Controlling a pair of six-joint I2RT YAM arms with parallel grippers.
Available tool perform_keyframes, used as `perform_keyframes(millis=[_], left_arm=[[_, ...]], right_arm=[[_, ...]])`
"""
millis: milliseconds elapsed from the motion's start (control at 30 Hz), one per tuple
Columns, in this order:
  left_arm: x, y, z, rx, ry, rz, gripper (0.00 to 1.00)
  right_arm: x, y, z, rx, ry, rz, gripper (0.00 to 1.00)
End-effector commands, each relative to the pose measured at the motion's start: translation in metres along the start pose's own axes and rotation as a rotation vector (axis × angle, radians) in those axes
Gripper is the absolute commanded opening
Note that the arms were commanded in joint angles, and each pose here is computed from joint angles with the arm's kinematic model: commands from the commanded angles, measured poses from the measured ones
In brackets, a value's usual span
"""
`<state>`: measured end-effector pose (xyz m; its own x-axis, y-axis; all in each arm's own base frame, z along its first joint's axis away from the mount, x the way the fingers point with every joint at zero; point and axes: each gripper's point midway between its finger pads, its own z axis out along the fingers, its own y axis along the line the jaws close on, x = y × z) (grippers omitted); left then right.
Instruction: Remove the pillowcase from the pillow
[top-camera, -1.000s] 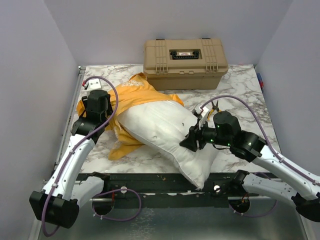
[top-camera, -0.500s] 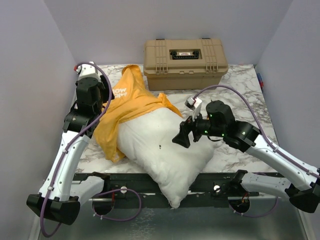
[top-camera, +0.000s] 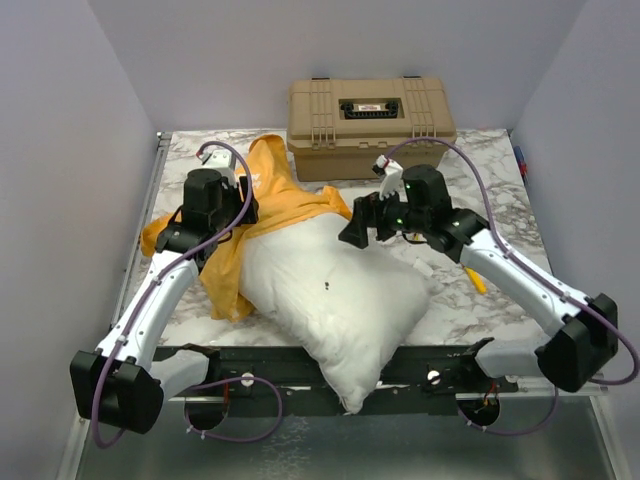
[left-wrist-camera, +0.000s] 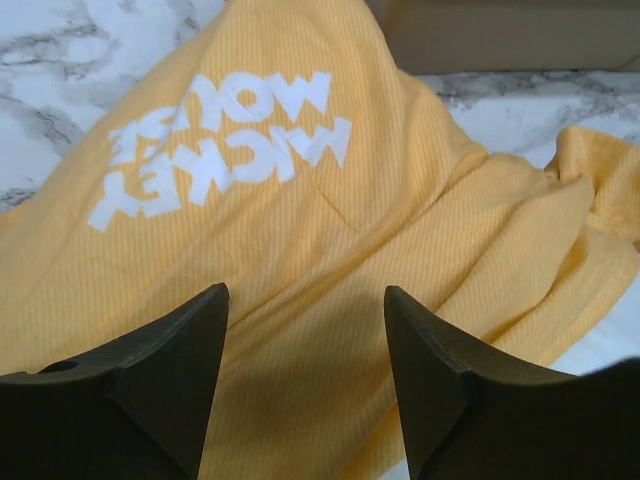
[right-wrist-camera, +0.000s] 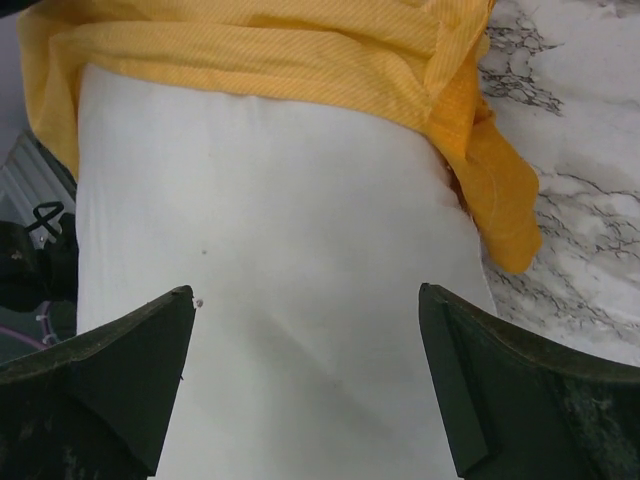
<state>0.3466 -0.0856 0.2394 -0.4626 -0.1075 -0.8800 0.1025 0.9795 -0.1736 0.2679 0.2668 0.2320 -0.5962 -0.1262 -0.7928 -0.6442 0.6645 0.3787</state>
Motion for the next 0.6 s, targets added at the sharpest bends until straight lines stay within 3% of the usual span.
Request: perform_keyframes(millis=[0, 200, 333, 567], left_arm=[[0.000, -0.021, 0.003, 0.119, -0.030, 0.019, 0.65], [0.004, -0.026, 0.003, 0.148, -0.032, 0.015, 0.65], [0.005, -0.030, 0.004, 0.158, -0.029, 0.021, 0.65], [-0.014, -0.056, 0.005, 0.239, -0.042, 0.030, 0.66]], right_arm=[[-0.016, 0.004, 0.031, -0.085, -0.012, 0.027, 0.98], [0.007, 0.002, 0.073, -0.179, 0.071, 0.082, 0.93], [0.026, 0.010, 0.086, -0.269, 0.138, 0.108, 0.79], [0.027, 0.021, 0.071, -0.293, 0.145, 0.041, 0.10]])
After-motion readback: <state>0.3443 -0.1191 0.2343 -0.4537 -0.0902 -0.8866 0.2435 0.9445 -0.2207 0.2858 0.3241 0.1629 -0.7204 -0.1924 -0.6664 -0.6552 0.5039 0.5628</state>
